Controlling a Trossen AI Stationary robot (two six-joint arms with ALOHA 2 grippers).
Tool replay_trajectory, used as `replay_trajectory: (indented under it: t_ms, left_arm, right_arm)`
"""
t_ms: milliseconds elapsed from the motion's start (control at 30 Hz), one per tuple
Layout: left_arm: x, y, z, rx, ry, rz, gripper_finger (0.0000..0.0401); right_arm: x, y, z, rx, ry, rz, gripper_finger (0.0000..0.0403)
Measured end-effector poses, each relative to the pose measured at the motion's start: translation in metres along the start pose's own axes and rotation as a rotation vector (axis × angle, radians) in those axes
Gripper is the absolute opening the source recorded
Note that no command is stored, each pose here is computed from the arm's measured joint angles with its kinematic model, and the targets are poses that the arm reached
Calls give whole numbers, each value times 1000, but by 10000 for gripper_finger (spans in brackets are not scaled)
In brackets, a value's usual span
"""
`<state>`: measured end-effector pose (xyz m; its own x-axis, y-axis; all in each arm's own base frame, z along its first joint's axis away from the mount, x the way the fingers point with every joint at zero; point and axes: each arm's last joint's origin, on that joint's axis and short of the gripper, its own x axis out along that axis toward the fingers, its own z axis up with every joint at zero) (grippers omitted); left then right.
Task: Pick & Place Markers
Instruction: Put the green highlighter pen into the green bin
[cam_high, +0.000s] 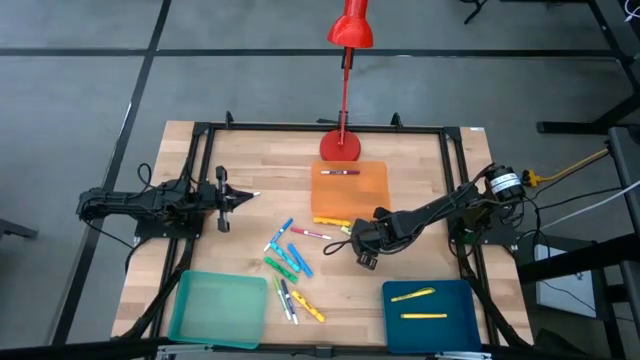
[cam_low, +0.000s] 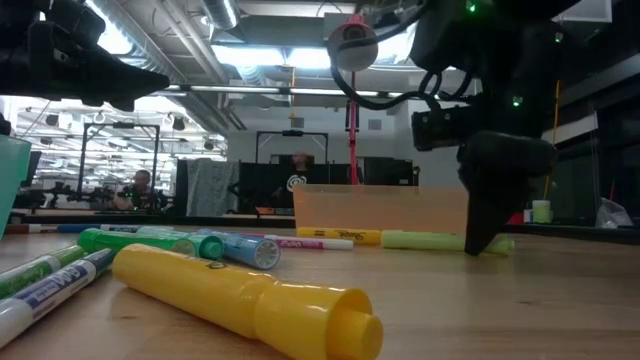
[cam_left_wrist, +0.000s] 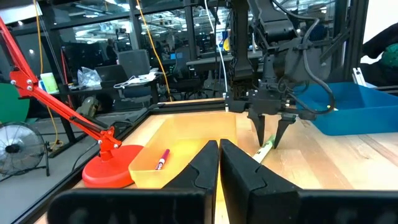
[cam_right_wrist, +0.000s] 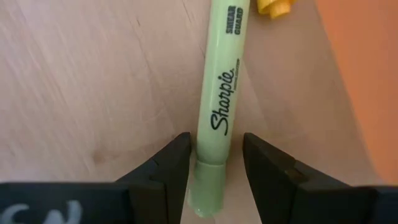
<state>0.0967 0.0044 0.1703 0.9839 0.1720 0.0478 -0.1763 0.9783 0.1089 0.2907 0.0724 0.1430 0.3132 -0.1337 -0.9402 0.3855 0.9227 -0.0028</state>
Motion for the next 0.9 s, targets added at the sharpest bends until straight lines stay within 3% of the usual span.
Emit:
replay_trajectory:
  t_ms: [900]
  left_arm:
    - [0, 0, 0, 0, 0, 0, 11]
  right_arm:
    - [3, -1, -2, 18, -5, -3, 151]
